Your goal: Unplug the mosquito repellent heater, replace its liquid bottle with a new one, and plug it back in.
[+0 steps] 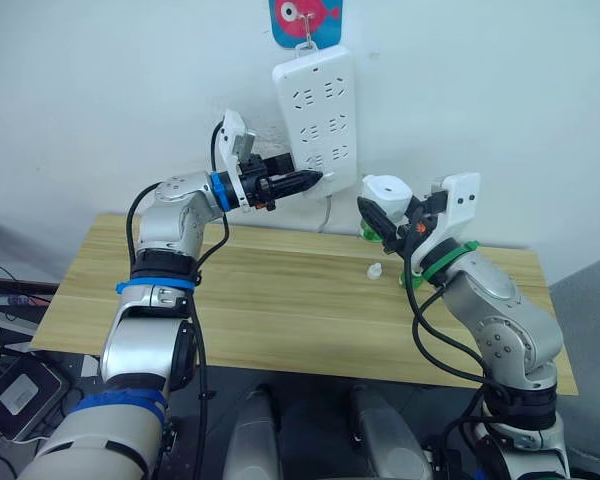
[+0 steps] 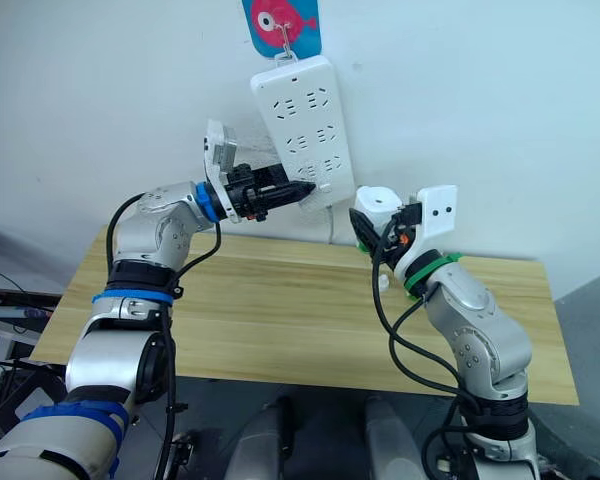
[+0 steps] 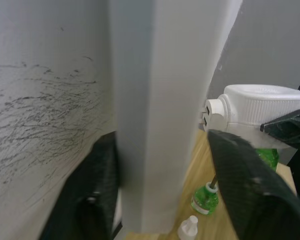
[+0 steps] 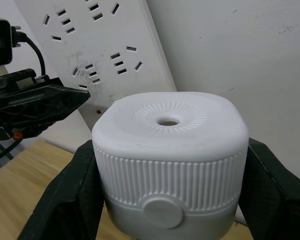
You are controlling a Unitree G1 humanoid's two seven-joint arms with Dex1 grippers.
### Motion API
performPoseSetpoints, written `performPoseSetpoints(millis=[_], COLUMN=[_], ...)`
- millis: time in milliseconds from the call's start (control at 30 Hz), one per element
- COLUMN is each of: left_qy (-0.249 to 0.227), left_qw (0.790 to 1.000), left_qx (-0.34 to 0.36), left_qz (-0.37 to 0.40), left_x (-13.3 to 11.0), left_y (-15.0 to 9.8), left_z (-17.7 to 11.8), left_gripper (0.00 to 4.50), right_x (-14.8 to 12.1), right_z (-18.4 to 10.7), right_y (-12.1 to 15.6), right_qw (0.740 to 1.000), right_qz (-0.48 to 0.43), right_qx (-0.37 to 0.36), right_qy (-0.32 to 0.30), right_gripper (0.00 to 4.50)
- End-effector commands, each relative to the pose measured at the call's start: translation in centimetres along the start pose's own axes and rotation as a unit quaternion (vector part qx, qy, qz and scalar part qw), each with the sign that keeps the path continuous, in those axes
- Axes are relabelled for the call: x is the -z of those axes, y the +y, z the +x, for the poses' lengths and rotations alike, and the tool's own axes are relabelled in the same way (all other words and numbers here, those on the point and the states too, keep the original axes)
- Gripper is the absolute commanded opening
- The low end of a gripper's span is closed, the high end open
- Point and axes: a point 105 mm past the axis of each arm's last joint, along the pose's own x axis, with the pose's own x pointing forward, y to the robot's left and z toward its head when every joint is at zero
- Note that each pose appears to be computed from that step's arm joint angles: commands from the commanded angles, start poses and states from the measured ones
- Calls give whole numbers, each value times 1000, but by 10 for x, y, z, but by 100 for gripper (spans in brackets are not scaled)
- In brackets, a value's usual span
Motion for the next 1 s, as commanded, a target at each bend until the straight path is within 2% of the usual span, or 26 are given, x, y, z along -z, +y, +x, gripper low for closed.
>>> performPoseSetpoints(millis=[33, 67, 433, 1000], left_qy=[-30, -28, -10, -1], left_qw=[1000, 1000, 1000, 1000], left_qx=[1, 1, 0, -7], left_qz=[7, 8, 7, 18], left_x=[-21, -21, -16, -12], left_y=[-1, 0, 0, 1], left_z=[1, 1, -2, -4], left_gripper=[144, 132, 132, 132], right_x=[-19, -21, -37, -29], right_z=[-5, -4, 17, 22], right_y=[15, 18, 30, 34], right_qw=[999, 999, 997, 998], right_qz=[-4, -5, -28, -27], right_qx=[-30, -34, -48, -55], right_qy=[-34, -35, -47, -30], right_gripper=[316, 316, 316, 316])
